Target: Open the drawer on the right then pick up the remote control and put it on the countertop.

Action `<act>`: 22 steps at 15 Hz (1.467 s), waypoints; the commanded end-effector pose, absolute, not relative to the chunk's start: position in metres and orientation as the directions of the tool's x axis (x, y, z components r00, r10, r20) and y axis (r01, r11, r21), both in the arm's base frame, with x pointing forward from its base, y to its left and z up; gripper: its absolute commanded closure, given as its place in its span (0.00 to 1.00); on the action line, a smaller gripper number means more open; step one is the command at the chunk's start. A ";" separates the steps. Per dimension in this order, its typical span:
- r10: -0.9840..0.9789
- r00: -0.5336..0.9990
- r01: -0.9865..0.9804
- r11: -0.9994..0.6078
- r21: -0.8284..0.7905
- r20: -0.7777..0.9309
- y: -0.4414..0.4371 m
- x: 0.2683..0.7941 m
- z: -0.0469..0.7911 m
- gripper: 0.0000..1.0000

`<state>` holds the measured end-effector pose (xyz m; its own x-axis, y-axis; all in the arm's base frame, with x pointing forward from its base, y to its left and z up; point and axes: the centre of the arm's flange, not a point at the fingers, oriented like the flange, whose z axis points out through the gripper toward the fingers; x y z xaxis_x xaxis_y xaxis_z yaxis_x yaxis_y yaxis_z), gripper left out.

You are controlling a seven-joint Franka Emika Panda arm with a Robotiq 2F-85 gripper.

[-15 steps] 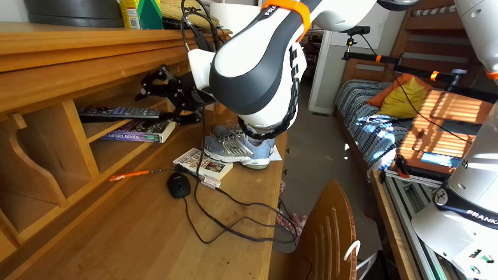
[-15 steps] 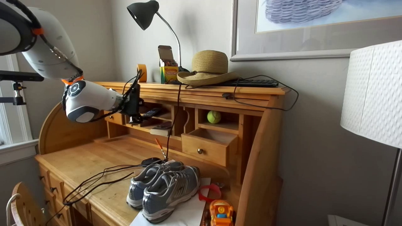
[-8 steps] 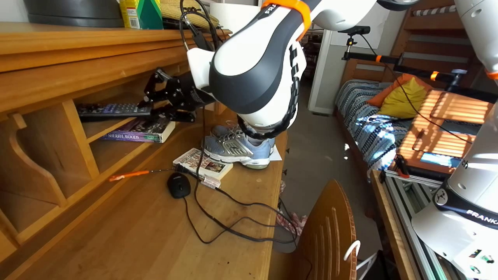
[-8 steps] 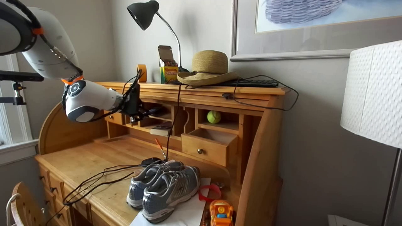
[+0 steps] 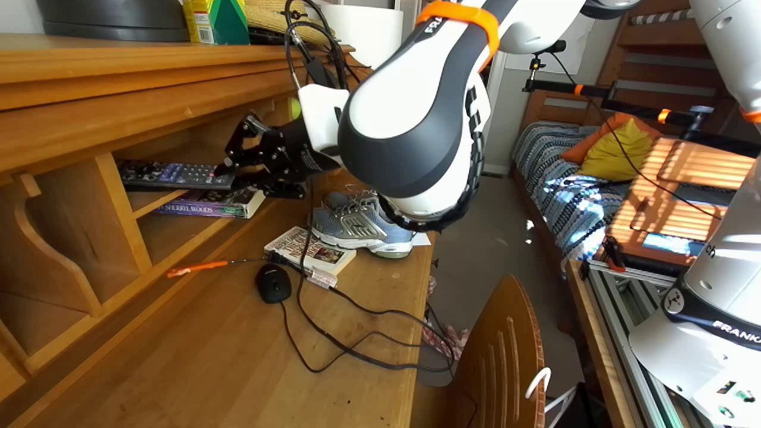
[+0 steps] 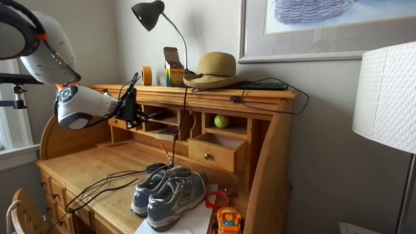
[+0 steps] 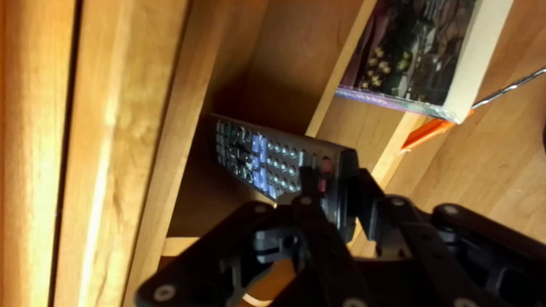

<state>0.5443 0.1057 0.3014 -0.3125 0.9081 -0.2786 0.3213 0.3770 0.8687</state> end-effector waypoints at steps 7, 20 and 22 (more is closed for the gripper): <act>0.965 -0.053 0.288 0.263 0.921 -0.259 0.116 0.456 0.270 0.93; 0.962 0.157 0.333 0.163 0.929 -0.225 0.098 0.407 0.307 0.93; 0.971 0.084 0.357 0.180 0.917 -0.223 0.104 0.403 0.305 0.93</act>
